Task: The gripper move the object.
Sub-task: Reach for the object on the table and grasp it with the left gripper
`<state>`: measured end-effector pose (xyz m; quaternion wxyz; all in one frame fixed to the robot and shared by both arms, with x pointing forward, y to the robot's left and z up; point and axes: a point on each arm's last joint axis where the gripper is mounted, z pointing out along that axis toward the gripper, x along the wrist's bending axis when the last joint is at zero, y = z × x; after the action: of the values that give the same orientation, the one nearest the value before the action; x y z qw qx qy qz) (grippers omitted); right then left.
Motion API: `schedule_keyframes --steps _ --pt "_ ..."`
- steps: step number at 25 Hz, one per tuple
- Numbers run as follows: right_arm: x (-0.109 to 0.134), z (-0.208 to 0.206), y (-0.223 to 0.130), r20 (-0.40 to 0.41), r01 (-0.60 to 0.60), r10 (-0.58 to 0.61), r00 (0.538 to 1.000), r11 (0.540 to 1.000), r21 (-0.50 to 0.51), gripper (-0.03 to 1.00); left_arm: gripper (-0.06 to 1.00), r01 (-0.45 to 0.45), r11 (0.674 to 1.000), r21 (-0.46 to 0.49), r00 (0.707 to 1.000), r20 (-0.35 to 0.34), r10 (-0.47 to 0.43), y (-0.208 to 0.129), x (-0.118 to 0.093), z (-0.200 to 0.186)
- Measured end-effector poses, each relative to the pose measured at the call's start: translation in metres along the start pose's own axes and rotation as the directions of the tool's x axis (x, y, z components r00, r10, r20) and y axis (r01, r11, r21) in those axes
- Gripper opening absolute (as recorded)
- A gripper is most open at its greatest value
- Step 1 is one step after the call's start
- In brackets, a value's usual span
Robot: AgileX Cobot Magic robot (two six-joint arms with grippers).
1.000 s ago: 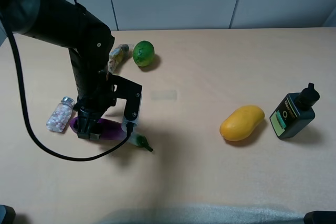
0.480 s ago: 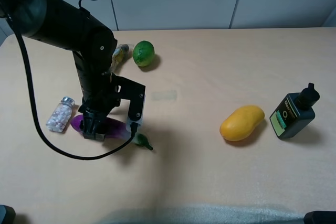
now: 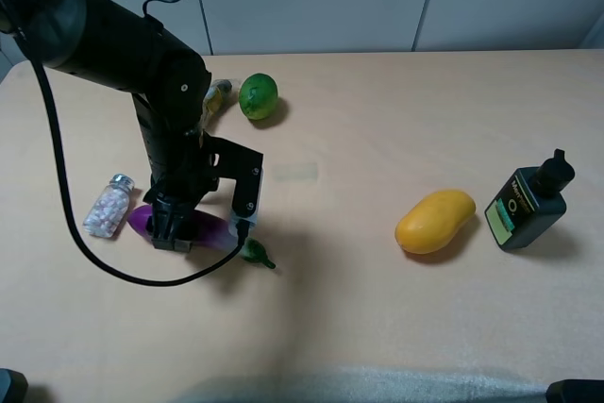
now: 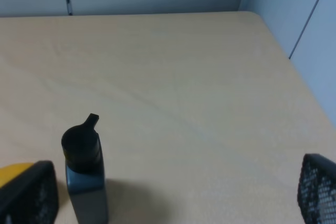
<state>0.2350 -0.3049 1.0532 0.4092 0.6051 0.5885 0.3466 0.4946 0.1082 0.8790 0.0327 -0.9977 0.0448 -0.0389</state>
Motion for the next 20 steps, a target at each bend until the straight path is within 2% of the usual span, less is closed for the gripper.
schedule_keyframes --steps 17,20 --pt "0.0000 0.0000 0.0000 0.000 0.000 0.000 1.000 1.000 0.000 0.69 0.83 -0.023 1.000 -0.010 1.000 -0.010 0.023 0.0070 -0.0030 0.0003" --pt "0.0000 0.0000 0.0000 0.000 0.000 0.000 1.000 1.000 0.000 0.69 0.79 -0.021 1.000 -0.007 1.000 -0.007 0.021 0.0068 -0.0032 0.0003"
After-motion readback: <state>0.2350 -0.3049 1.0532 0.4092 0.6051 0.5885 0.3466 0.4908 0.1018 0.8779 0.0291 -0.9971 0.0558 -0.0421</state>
